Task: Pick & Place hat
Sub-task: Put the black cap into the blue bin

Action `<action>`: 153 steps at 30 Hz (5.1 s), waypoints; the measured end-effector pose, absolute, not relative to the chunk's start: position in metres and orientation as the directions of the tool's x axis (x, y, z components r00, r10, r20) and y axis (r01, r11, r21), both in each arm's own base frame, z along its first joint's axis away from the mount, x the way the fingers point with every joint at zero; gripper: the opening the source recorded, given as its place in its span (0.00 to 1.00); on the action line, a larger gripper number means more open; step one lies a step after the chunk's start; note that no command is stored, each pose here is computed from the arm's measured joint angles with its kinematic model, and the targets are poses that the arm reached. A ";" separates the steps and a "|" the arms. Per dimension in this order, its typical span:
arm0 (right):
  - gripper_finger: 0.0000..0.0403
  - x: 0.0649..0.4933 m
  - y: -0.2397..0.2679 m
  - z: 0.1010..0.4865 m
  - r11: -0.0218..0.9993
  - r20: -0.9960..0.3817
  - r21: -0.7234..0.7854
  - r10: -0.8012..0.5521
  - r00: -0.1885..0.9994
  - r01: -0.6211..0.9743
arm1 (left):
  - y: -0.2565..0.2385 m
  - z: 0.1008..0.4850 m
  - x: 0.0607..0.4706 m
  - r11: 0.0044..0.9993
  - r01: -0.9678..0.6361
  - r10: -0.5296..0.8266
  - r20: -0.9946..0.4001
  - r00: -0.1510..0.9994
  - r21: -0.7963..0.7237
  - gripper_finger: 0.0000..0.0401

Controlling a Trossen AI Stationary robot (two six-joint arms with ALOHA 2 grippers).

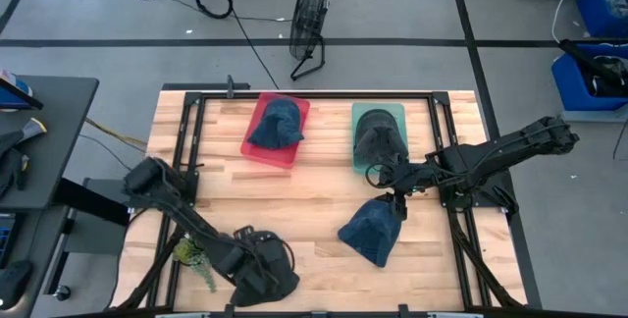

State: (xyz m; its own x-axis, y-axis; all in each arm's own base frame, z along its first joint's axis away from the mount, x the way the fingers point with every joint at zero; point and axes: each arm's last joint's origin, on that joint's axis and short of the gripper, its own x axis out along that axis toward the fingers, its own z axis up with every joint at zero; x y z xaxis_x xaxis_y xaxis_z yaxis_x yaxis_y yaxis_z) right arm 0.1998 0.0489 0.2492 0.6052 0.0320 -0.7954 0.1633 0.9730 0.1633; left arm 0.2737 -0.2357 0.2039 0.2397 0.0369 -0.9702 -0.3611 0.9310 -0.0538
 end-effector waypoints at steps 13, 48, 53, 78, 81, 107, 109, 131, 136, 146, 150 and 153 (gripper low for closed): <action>0.47 0.203 0.050 0.252 0.977 -0.769 0.164 0.040 0.638 0.136 | -0.240 0.166 0.280 0.934 -0.348 0.157 -0.971 0.182 0.086 0.31; 0.47 0.276 0.063 0.236 0.969 -0.499 -0.245 -0.107 0.860 -0.021 | -0.108 0.235 0.403 0.827 -0.359 0.562 -0.630 0.535 0.433 0.06; 0.47 0.280 0.064 0.239 0.972 -0.452 -0.233 -0.094 0.887 -0.016 | -0.096 0.236 0.410 0.830 -0.388 0.557 -0.626 0.546 0.400 0.02; 0.32 0.279 0.060 0.216 0.969 -0.582 -0.245 -0.179 0.793 0.039 | -0.099 0.241 0.418 0.889 -0.233 0.449 -0.646 0.618 0.394 0.03; 0.35 0.278 0.059 0.215 0.968 -0.598 -0.249 -0.180 0.781 0.033 | -0.101 0.242 0.418 0.890 -0.228 0.445 -0.643 0.623 0.394 0.02; 0.01 0.222 0.025 0.286 0.723 -0.554 -0.502 -0.690 0.466 0.474 | -0.108 0.229 0.390 0.855 -0.154 0.509 -0.746 0.430 0.495 0.35; 0.01 0.211 0.016 0.297 0.693 -0.543 -0.506 -0.718 0.435 0.513 | -0.108 0.227 0.384 0.837 -0.163 0.541 -0.748 0.384 0.522 0.34; 0.01 0.195 -0.070 0.217 0.783 -0.770 -0.460 -0.587 0.251 0.418 | -0.102 0.225 0.372 0.797 -0.222 0.604 -0.744 0.285 0.562 0.32; 0.01 0.194 -0.071 0.231 0.789 -0.768 -0.500 -0.595 0.238 0.358 | -0.102 0.225 0.372 0.797 -0.223 0.605 -0.744 0.284 0.562 0.32; 0.08 0.184 -0.073 0.230 0.828 -0.842 -0.446 -0.516 0.154 0.339 | -0.101 0.225 0.372 0.796 -0.249 0.605 -0.744 0.284 0.552 0.32; 0.13 0.184 -0.074 0.230 0.807 -0.823 -0.479 -0.550 0.144 0.345 | -0.101 0.225 0.372 0.796 -0.249 0.604 -0.745 0.283 0.551 0.32; 0.19 0.184 -0.073 0.236 0.771 -0.789 -0.537 -0.603 0.118 0.344 | -0.102 0.225 0.373 0.801 -0.251 0.598 -0.748 0.286 0.544 0.32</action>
State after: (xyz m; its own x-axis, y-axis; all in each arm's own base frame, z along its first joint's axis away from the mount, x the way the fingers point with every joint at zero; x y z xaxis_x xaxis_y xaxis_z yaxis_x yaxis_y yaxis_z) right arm 0.1843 -0.0727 0.2359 0.1185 -0.6025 -0.7893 0.3440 0.7705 -0.5366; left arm 0.3727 -0.1016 0.2254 0.2864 0.5985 -0.7482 -0.2514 0.8005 0.5440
